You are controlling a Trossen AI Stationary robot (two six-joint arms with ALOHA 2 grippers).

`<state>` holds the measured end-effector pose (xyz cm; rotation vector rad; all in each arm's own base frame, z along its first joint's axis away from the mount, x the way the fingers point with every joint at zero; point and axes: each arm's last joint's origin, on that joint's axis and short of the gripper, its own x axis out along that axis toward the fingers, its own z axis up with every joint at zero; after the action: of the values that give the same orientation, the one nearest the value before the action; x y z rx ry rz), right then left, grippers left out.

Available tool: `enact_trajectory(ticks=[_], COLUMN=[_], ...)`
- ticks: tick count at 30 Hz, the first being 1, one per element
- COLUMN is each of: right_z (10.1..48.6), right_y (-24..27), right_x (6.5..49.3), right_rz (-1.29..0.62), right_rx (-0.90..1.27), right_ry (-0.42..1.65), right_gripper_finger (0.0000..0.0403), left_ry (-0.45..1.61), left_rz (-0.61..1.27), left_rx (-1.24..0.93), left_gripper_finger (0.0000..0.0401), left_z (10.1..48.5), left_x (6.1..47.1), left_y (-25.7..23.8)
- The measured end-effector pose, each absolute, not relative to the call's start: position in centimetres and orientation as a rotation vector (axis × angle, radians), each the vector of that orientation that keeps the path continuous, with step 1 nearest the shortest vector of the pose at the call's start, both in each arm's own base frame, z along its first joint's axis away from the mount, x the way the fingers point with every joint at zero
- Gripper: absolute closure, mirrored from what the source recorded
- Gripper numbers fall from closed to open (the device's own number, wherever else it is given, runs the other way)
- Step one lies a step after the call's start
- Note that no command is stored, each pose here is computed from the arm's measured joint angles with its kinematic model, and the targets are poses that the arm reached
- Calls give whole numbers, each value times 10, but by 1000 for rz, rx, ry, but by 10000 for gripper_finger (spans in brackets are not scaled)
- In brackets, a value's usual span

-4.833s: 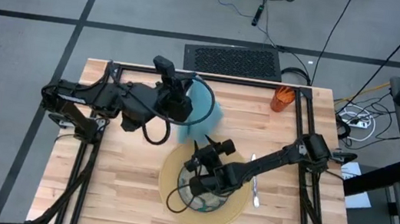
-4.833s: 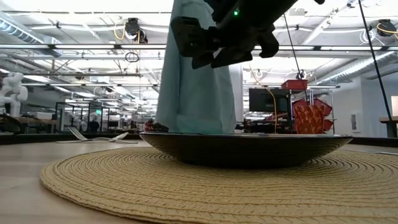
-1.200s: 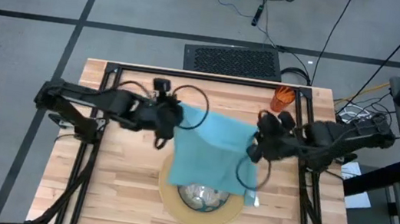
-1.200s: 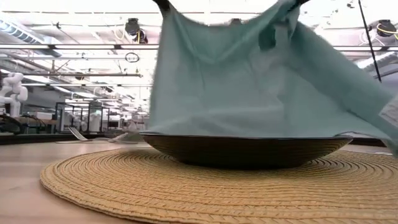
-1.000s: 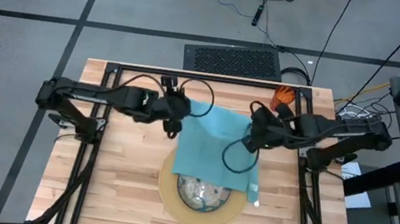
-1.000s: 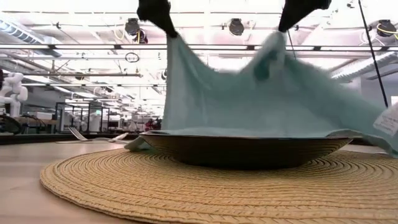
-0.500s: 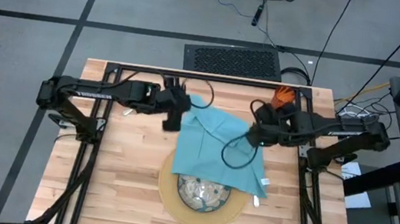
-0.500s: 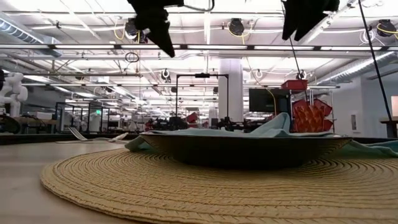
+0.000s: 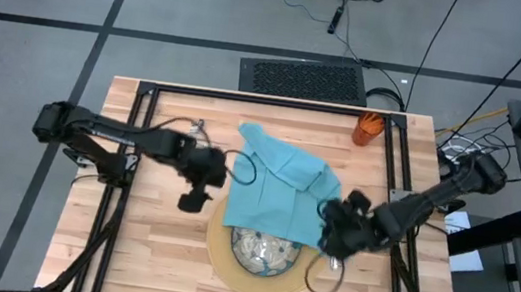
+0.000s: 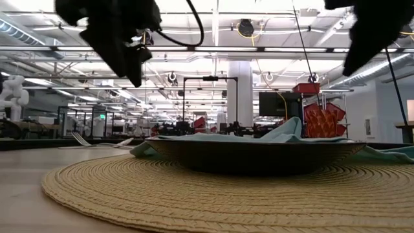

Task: Set table place
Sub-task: Fold the blue napkin

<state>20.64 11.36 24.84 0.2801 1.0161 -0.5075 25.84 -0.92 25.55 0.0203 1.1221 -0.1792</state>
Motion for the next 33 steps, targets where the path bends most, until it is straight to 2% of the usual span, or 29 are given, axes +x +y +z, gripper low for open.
enact_trajectory(ticks=[9,15,21,26,33], right_z=[219,190,170,169,169], right_y=[167,176,187,193,198], right_x=[190,189,198,200,194], right_rz=[-217,-299,-287,-259,-266], right_rx=[422,438,405,411,378], right_ry=[865,916,928,902,850], right_gripper_finger=[202,202,202,202,202], left_ry=[965,1025,1011,989,902], left_rz=[28,186,320,318,279], left_rx=[210,341,440,426,378], left_gripper_finger=[162,162,162,162,162], left_z=[222,185,154,145,153], left_x=[257,262,267,273,279], left_y=[-66,-92,-113,-127,-158])
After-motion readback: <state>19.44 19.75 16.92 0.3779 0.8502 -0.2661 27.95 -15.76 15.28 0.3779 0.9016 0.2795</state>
